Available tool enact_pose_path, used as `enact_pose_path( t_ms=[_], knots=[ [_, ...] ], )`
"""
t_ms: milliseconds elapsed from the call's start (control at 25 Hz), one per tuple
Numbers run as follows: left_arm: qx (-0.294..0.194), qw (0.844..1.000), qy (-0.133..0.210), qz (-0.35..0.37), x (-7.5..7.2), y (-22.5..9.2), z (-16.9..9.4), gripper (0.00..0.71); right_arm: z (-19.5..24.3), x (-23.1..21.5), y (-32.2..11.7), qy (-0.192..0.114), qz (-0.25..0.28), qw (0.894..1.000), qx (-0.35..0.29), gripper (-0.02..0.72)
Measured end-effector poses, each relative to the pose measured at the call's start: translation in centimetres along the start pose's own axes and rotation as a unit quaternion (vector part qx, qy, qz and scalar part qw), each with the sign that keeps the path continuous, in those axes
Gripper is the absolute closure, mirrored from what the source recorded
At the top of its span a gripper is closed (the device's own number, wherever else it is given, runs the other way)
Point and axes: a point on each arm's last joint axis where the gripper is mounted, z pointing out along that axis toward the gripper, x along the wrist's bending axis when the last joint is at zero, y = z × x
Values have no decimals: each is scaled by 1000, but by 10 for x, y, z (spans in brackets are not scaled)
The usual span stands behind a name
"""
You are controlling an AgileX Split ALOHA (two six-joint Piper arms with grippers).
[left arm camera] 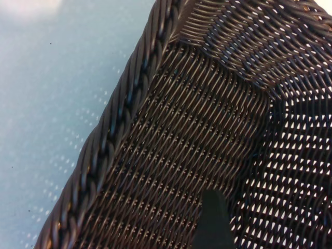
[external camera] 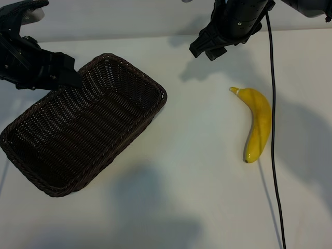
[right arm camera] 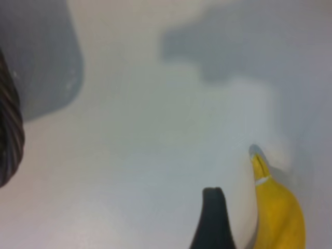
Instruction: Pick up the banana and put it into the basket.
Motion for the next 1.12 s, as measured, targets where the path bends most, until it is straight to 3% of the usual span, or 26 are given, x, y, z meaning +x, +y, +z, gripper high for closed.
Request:
enact_pose_path(
  t_ms=[1120],
  knots=[
    [-10, 1000, 4, 1, 1, 2, 0, 136, 0, 0, 0, 0, 0, 1000, 1, 144]
  ],
)
